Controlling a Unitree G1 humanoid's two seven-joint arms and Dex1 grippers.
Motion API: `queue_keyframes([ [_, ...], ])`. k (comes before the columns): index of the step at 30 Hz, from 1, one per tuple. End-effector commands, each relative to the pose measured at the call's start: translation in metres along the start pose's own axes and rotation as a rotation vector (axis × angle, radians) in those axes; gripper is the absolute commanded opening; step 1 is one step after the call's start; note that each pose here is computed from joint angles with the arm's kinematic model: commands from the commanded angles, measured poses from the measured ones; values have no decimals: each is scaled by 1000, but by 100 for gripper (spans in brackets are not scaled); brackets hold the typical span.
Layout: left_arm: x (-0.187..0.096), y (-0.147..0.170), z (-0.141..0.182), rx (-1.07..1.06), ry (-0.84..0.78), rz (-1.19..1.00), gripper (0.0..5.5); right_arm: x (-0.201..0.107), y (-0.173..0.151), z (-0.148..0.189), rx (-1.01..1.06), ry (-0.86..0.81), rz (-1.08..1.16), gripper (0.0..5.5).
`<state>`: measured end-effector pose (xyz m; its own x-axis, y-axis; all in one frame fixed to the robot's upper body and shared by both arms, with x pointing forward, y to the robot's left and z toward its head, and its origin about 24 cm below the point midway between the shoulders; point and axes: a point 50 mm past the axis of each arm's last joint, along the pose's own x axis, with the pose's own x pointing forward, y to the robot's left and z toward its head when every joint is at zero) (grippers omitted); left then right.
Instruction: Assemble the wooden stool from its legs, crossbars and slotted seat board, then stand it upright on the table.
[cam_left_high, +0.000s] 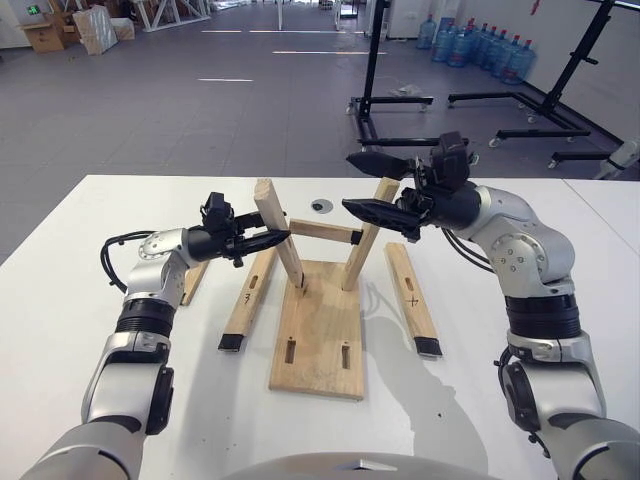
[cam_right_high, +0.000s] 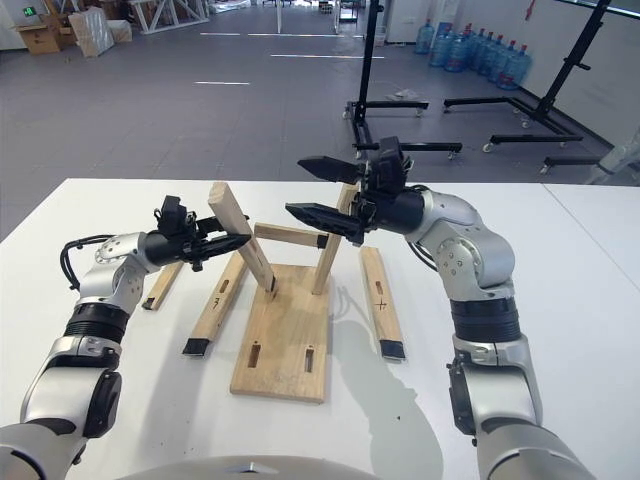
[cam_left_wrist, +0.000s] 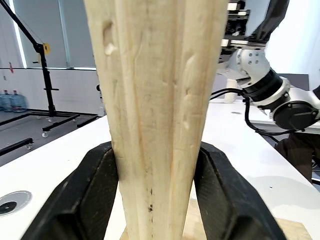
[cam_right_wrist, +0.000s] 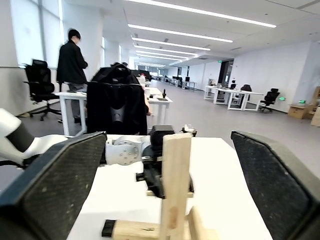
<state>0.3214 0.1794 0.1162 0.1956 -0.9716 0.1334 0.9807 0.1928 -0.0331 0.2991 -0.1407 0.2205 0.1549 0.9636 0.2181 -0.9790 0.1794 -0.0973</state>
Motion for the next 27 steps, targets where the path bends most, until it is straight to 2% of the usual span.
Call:
queue_keyframes([
  [1, -3, 1, 2, -14, 21, -5, 211, -5, -15, 23, -141, 37, -66, 458],
  [5, -6, 2, 1, -21, 15, 13, 211, -16, -25, 14, -223, 182, -106, 458],
  [8, -8, 2, -2, -44, 20, 22, 211, -2, -18, 12, -292, 189, -60, 458],
  [10, -10, 2, -3, -74, 16, 23, 211, 16, -9, 9, -408, 213, -27, 458],
  [14, -12, 1, -4, -113, 21, 17, 211, 37, 11, -25, -706, 390, 9, 458],
  [20, -18, -2, -8, -143, 50, 27, 211, 43, 37, -84, -863, 598, -36, 458],
  [24, -20, -5, -11, -175, 74, 17, 211, 51, 42, -99, -1080, 608, -141, 458],
  [27, -20, -6, -11, -189, 86, 10, 211, 56, 52, -104, -1170, 574, -198, 458],
])
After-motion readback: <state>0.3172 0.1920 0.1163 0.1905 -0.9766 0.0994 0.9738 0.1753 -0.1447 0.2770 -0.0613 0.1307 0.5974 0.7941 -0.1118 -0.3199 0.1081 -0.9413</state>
